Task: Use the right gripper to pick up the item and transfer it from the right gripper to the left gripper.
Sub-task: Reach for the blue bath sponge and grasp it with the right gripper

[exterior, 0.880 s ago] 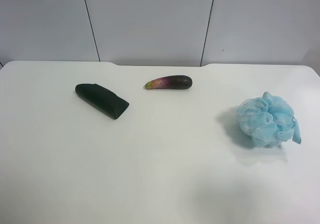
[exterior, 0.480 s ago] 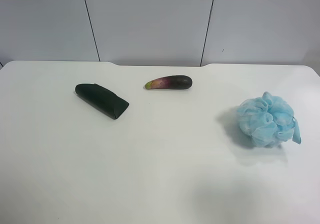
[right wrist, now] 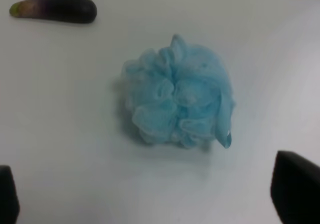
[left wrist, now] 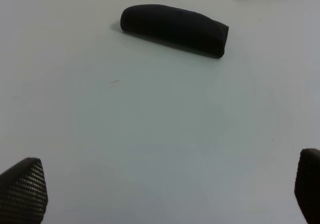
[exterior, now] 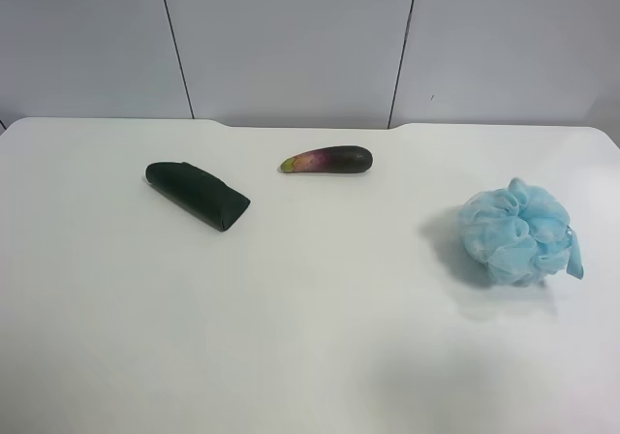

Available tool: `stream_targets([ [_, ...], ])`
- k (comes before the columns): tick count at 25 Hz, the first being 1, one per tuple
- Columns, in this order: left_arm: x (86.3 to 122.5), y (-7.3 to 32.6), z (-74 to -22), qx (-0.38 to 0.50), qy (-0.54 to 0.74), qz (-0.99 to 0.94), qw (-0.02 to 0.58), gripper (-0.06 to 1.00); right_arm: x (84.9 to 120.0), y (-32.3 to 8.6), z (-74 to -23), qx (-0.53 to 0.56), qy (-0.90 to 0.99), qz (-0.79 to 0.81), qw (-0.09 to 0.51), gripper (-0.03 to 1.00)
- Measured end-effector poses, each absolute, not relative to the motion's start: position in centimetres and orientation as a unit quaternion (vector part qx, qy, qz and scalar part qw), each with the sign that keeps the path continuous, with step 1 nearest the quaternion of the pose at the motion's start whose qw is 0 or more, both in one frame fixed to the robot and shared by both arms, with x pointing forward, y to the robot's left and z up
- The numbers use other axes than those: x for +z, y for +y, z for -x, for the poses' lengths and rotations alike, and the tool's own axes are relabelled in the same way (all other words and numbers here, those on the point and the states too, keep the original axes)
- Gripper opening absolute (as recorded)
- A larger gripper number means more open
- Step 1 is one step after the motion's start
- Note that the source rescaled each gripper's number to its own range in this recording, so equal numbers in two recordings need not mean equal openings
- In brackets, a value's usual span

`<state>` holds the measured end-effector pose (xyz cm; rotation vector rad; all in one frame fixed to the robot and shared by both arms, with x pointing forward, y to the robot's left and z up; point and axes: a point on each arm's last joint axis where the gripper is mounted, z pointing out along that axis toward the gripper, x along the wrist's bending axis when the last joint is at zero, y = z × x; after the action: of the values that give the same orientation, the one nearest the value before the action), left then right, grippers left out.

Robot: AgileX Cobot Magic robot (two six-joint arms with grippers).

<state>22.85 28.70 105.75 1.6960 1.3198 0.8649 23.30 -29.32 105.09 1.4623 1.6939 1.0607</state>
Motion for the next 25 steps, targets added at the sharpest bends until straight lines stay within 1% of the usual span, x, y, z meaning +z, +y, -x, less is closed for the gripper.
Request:
stream_targets([
  [21,105.75,28.7,-22.85,0.342,0.522,-0.671,0.401,1.0,105.09,-29.3,-23.3,0.406,0.646,-0.559,0.325,1.0],
  [25,105.75,28.7,-22.85,0.342,0.522,-0.671,0.401,1.0,105.23,-29.32,-23.33,0.41,0.633,-0.579,0.311,1.0],
])
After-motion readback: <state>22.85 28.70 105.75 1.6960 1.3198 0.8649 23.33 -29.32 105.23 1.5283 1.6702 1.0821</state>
